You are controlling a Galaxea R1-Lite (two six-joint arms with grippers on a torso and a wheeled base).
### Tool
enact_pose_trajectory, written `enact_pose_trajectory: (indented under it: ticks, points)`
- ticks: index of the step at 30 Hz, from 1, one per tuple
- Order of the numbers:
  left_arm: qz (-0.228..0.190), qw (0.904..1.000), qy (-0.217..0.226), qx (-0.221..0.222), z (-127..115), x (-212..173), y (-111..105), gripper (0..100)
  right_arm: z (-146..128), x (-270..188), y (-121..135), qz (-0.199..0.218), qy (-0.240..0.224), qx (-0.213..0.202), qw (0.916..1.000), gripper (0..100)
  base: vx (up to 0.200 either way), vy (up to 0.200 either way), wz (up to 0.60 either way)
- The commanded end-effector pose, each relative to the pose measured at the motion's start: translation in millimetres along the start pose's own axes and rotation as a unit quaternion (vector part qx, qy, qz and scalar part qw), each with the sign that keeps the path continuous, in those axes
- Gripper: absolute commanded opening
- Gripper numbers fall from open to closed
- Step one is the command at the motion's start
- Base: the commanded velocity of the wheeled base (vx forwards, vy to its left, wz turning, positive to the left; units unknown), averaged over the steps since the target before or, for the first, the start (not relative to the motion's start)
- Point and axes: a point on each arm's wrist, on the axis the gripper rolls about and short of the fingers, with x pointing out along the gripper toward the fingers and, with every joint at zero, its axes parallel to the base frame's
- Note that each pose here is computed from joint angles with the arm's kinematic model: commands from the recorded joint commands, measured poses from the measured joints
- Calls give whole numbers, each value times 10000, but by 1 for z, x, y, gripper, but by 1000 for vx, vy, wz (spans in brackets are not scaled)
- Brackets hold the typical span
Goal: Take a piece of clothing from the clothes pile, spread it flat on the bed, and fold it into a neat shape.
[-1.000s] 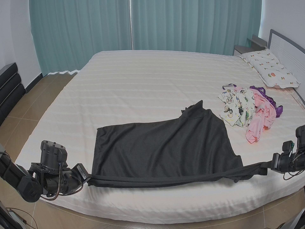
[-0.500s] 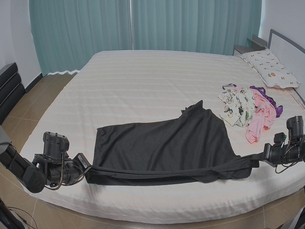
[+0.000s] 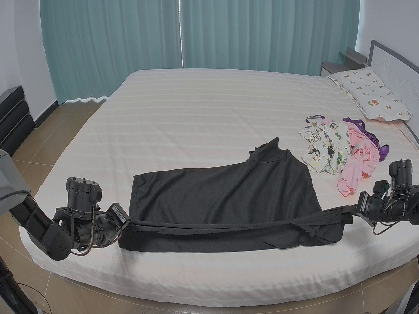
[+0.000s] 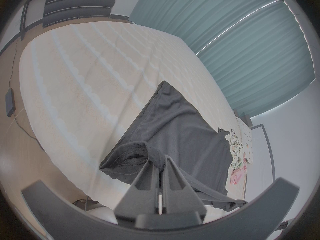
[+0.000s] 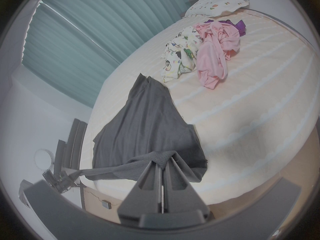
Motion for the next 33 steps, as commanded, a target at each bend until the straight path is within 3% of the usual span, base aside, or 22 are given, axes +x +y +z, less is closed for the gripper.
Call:
enact_pose_trajectory:
  ticks: [1, 9, 14, 22, 33]
  points:
    - [152, 9999, 82, -9, -1, 17, 3, 0, 3, 5, 0, 43, -78, 108, 9999, 0, 0, 0, 0]
    - [234, 9996, 57, -113, 5, 43, 3, 0, 5, 31, -11, 61, -128, 576, 9982, 0, 0, 0, 0]
    - [339, 9992, 121, -146, 3, 56, 7, 0, -1, 54, -14, 90, -16, 586, 9982, 0, 0, 0, 0]
    - [86, 9995, -108, -269, 8, 65, 3, 0, 2, 69, -9, 307, -474, 1059, 9928, 0, 0, 0, 0]
    - [-55, 9982, -237, -557, 8, 81, 9, 0, -4, 73, -12, 259, -358, 1172, 9921, 0, 0, 0, 0]
